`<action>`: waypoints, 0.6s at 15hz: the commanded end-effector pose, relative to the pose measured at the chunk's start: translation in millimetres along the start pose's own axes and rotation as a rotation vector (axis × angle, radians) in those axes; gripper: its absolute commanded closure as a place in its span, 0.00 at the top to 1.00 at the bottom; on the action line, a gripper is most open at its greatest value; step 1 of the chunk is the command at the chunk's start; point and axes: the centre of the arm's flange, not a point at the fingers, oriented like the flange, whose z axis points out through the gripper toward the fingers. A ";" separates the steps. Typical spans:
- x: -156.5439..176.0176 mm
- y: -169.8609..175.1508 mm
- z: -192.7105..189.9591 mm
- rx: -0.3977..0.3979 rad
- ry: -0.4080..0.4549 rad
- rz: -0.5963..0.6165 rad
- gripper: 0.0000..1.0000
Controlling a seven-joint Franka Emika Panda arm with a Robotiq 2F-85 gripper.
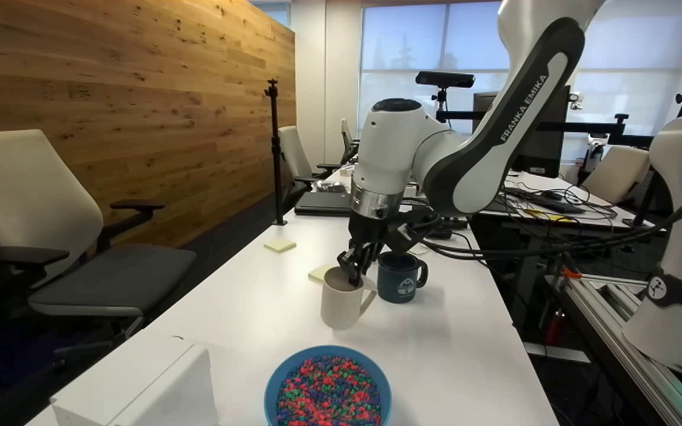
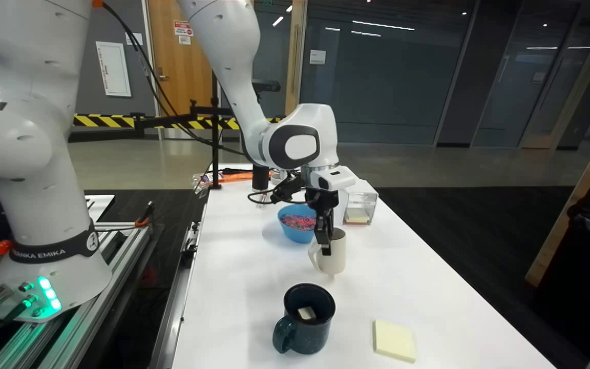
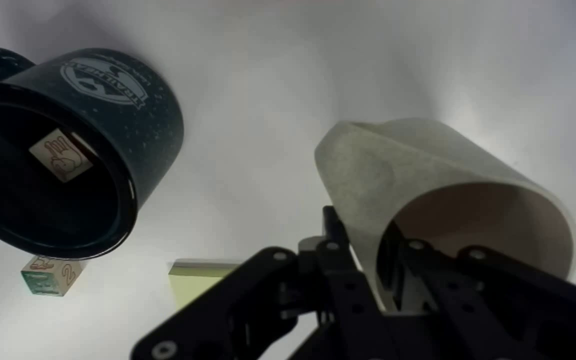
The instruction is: Put the white mug on top of the dark green mug.
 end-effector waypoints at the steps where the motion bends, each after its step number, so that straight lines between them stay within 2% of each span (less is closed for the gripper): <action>1: -23.5 17.5 -30.1 -0.006 0.012 0.041 0.04; 6: -39.5 48.2 -40.2 -0.009 0.008 0.121 0.04; 9: -35.6 74.2 -41.7 -0.002 0.007 0.204 0.04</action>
